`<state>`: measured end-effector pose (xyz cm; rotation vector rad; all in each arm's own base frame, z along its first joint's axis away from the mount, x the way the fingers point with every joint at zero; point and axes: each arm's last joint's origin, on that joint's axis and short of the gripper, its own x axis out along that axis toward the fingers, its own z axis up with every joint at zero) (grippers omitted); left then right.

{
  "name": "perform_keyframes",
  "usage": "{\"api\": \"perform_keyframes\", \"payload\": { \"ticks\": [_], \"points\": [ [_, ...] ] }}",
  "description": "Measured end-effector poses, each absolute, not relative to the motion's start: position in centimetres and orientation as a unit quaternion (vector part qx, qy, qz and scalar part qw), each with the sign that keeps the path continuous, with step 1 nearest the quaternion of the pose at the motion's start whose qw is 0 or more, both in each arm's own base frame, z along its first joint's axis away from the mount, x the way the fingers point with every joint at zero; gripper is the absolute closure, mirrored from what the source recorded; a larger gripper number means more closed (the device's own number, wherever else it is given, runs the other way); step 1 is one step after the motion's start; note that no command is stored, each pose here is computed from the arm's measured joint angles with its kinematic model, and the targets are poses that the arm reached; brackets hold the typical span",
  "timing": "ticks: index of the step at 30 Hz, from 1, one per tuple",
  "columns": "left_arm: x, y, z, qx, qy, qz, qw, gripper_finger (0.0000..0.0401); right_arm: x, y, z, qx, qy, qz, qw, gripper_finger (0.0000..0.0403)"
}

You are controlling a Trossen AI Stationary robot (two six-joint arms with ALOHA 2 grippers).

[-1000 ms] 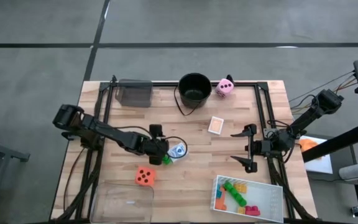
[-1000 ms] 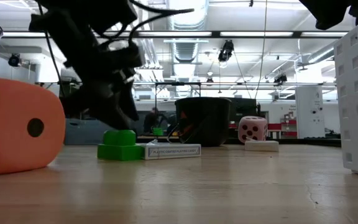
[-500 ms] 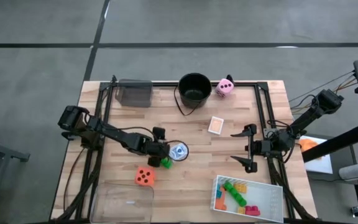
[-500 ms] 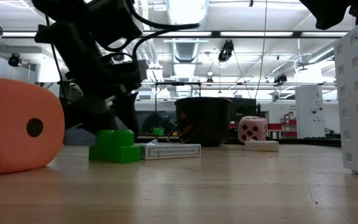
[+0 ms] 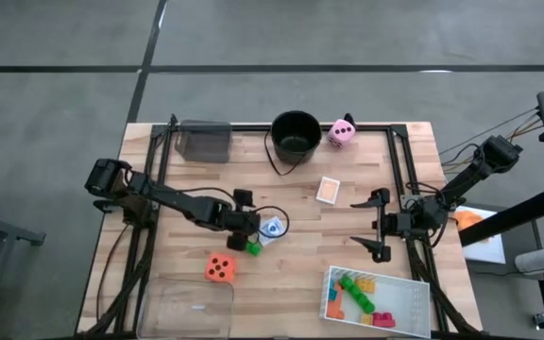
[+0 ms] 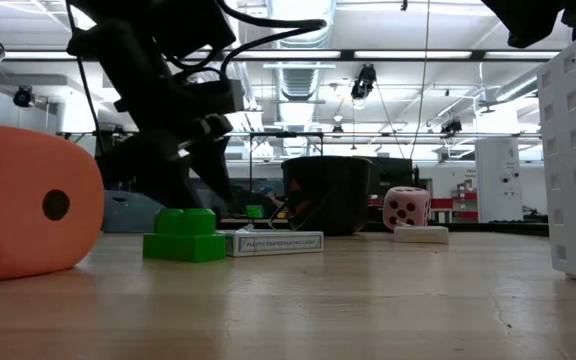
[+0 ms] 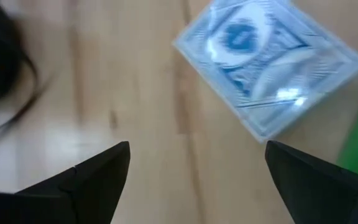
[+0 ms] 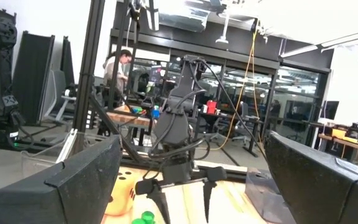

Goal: Pick & Place Toys
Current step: Put the green game piece into the white bin

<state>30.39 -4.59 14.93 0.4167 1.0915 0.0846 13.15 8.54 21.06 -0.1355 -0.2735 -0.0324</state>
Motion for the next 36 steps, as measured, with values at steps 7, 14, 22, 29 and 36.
{"api": "perform_keyframes", "payload": {
  "ticks": [7, 14, 22, 29, 36],
  "points": [
    [30.2, -4.9, 15.8, 0.197, 0.500, 0.050, 0.842, 0.0025, 13.2, 8.5, 21.0, -0.067, -0.135, -0.016, 0.988, 0.0016],
    [30.1, -5.2, 16.3, 0.171, 0.493, 0.034, 0.852, 0.0025, 13.2, 8.5, 21.0, -0.068, -0.132, -0.018, 0.989, 0.0016],
    [29.7, -6.9, 16.2, 0.159, 0.490, -0.011, 0.857, 0.0025, 13.2, 8.5, 20.9, -0.064, -0.129, -0.020, 0.989, 0.0016],
    [29.2, -8.7, 16.2, 0.157, 0.489, -0.043, 0.857, 0.0025, 13.2, 8.5, 20.9, -0.065, -0.129, -0.020, 0.989, 0.0016],
    [28.7, -9.3, 15.7, 0.129, 0.506, -0.088, 0.848, 0.0025, 13.2, 8.5, 20.9, -0.065, -0.129, -0.020, 0.989, 0.0016]
  ]
}}
